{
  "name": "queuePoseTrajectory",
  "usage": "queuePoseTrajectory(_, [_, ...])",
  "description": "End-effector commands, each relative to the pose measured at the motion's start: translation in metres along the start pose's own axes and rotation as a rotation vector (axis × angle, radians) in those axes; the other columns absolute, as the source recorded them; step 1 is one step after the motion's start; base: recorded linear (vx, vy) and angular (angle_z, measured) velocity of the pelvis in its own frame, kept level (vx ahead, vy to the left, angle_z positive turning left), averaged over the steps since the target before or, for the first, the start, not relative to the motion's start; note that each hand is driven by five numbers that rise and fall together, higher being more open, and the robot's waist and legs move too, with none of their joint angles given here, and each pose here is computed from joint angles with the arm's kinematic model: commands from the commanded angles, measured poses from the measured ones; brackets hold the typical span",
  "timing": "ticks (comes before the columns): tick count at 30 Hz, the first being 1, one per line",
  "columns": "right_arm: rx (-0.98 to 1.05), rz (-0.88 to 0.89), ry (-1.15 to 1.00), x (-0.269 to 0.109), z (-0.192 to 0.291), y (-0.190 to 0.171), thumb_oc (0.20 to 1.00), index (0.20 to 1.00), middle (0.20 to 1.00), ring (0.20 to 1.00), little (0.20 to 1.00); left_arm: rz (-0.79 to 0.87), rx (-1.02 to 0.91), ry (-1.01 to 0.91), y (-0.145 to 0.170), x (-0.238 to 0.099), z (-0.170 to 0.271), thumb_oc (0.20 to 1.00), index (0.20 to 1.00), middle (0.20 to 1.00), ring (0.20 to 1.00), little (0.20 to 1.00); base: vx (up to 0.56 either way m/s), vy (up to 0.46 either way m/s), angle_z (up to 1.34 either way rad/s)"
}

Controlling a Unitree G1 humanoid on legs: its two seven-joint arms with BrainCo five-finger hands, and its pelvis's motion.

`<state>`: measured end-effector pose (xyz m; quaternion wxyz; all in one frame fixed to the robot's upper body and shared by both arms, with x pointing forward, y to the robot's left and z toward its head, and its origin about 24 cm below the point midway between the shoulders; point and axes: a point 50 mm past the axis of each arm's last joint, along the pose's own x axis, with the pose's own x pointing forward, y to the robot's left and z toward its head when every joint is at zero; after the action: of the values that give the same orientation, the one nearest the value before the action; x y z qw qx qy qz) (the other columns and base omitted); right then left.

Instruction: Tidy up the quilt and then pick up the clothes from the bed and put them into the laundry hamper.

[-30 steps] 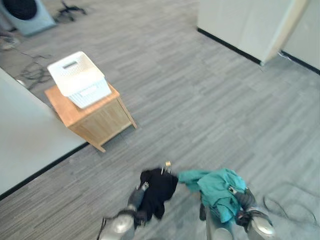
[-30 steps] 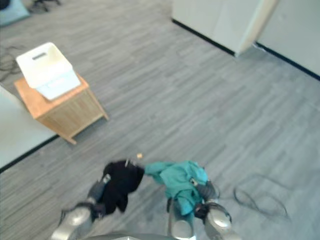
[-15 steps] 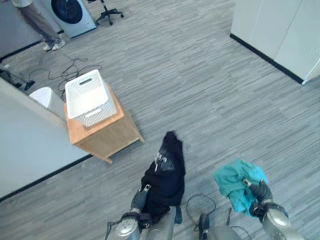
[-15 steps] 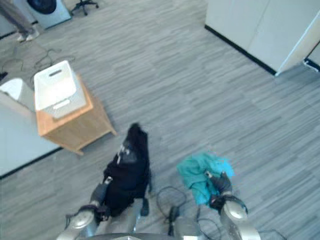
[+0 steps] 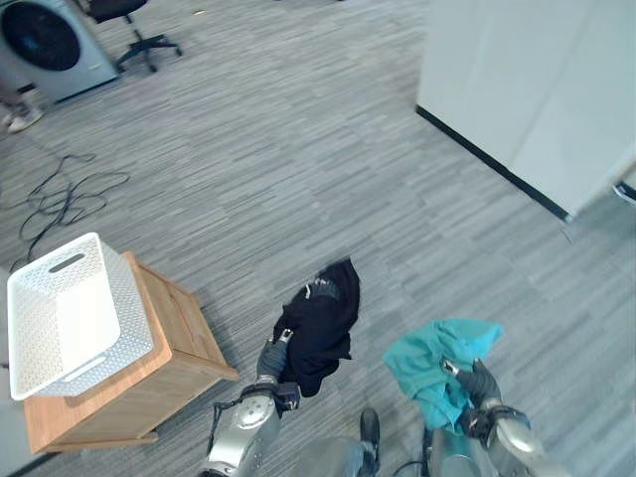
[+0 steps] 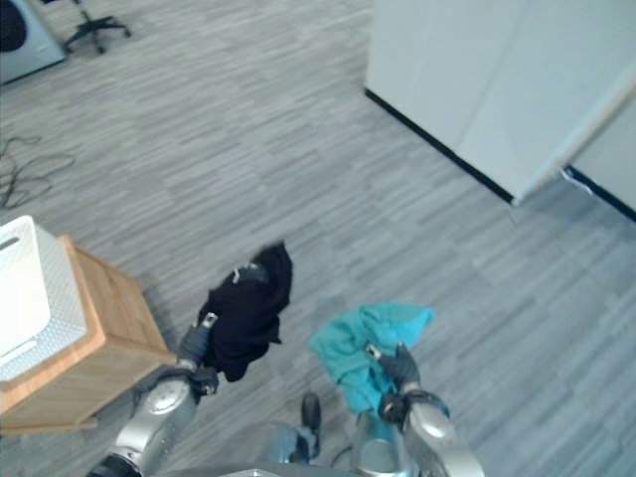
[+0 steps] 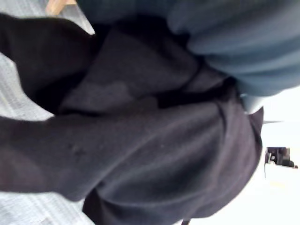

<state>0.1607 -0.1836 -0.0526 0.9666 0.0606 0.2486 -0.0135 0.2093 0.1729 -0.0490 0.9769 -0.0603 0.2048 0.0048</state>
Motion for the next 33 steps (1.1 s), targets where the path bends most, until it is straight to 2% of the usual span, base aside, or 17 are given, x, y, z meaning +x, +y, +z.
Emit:
queuePoseTrajectory(1, [0.011, 0.002, -0.111, -0.002, 0.016, -0.007, 0.2, 0.2, 0.2, 0.2, 0.2, -0.013, 0.006, -0.047, 0.012, -0.017, -0.002, 0.2, 0.2, 0.2, 0.2, 0.2, 0.78, -0.22, 1.67])
queuePoseTrajectory(4, [0.031, -0.006, -0.137, -0.006, 0.017, -0.01, 0.2, 0.2, 0.2, 0.2, 0.2, -0.046, 0.036, -0.066, 0.009, -0.017, 0.0, 0.2, 0.2, 0.2, 0.2, 0.2, 0.62, -0.211, 2.1])
queuePoseTrajectory(7, [0.023, -0.002, -0.14, 0.002, 0.021, -0.005, 0.2, 0.2, 0.2, 0.2, 0.2, -0.001, 0.023, -0.051, 0.012, -0.016, 0.001, 0.2, 0.2, 0.2, 0.2, 0.2, 0.61, -0.294, 1.92])
queuePoseTrajectory(11, [-0.023, 0.018, -0.14, 0.005, 0.028, -0.007, 0.2, 0.2, 0.2, 0.2, 0.2, 0.035, -0.016, -0.048, 0.017, -0.02, 0.002, 0.2, 0.2, 0.2, 0.2, 0.2, 0.44, -0.229, 1.03])
queuePoseTrajectory(13, [-0.057, -0.001, -0.12, 0.009, 0.03, -0.02, 0.2, 0.2, 0.2, 0.2, 0.2, 0.054, -0.066, -0.023, 0.018, -0.019, 0.0, 0.2, 0.2, 0.2, 0.2, 0.2, 0.5, -0.223, 0.83])
queuePoseTrajectory(16, [-0.077, 0.0, -0.123, 0.003, 0.031, -0.032, 0.2, 0.2, 0.2, 0.2, 0.2, 0.047, -0.087, -0.02, 0.017, -0.02, 0.001, 0.2, 0.2, 0.2, 0.2, 0.2, 0.37, 0.024, 0.83])
queuePoseTrajectory(21, [-0.058, 0.003, -0.126, -0.009, 0.02, -0.03, 0.2, 0.2, 0.2, 0.2, 0.2, 0.032, -0.045, -0.048, 0.011, -0.031, -0.003, 0.2, 0.2, 0.2, 0.2, 0.2, 0.52, 0.095, 0.68])
queuePoseTrajectory(25, [-0.065, 0.037, -0.111, 0.005, 0.018, -0.018, 0.2, 0.2, 0.2, 0.2, 0.2, 0.099, -0.101, -0.054, 0.019, -0.034, -0.006, 0.2, 0.2, 0.2, 0.2, 0.2, 0.47, 0.124, 0.19])
queuePoseTrajectory(28, [-0.041, 0.02, -0.124, 0.013, 0.019, -0.011, 0.2, 0.2, 0.2, 0.2, 0.2, 0.069, -0.049, -0.056, 0.018, -0.027, 0.0, 0.2, 0.2, 0.2, 0.2, 0.2, 0.69, 0.228, 0.06])
queuePoseTrajectory(30, [-0.017, -0.023, -0.106, 0.01, 0.017, -0.012, 0.2, 0.2, 0.2, 0.2, 0.2, 0.048, -0.01, -0.039, 0.014, -0.024, 0.0, 0.2, 0.2, 0.2, 0.2, 0.2, 0.45, 0.203, 1.29])
queuePoseTrajectory(33, [-0.007, 0.012, -0.116, 0.011, 0.016, -0.002, 0.2, 0.2, 0.2, 0.2, 0.2, 0.082, -0.004, -0.052, 0.023, -0.022, 0.0, 0.2, 0.2, 0.2, 0.2, 0.2, 0.51, -0.16, 1.58])
